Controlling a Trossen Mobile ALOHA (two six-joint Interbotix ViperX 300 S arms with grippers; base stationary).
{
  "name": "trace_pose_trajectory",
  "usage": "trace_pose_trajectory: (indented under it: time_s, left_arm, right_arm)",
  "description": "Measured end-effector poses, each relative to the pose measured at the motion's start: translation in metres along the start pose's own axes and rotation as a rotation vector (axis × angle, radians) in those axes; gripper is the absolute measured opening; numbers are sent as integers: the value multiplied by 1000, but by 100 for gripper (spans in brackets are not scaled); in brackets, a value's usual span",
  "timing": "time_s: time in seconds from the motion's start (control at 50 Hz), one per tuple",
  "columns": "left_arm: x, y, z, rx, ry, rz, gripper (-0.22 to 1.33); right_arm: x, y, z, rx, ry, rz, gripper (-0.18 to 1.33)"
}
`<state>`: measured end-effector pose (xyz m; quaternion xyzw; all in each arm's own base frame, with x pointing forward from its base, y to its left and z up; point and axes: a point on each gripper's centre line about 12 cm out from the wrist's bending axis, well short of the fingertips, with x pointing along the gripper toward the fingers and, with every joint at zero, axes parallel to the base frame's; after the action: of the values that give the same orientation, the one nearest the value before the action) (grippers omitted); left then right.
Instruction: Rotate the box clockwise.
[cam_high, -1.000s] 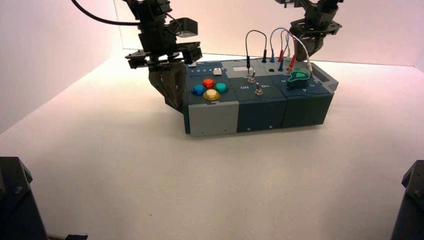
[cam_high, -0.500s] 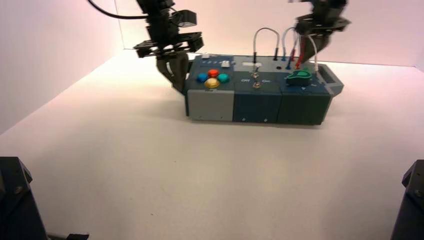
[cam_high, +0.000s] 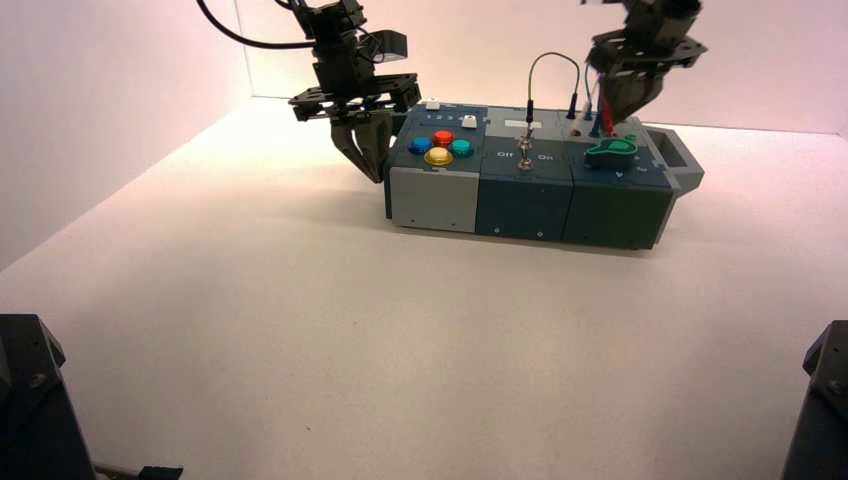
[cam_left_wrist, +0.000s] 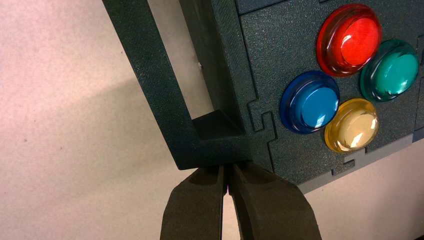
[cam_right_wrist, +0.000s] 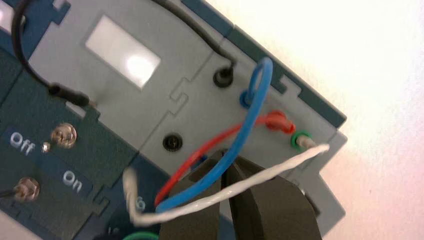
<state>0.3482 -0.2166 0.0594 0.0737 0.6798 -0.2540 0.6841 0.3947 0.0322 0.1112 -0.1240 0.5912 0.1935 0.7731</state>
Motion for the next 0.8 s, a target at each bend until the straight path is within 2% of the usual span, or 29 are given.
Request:
trace_pose_trajectory:
  time_s: [0.24,0.4,0.52,0.62,0.8]
  left_arm:
    - [0,1,0,1,1,1,-16]
    - [0,0,0,2,1,0,-16]
    - [0,0,0,3,0,1,-16]
    - [0,1,0,1,0,1,-16]
    - [0,0,0,1,3,0,-16]
  right_arm:
    - [-39,-29,0,66,-29,-20,-14]
    - [-48,-48,-2,96,-51,-57,-14]
    - [-42,-55,-3,103,-62,-74,-14]
    - [-21,-59,-2,104,-64,-85,-14]
    - [-4,-66,-1,111,-86,-110,-14]
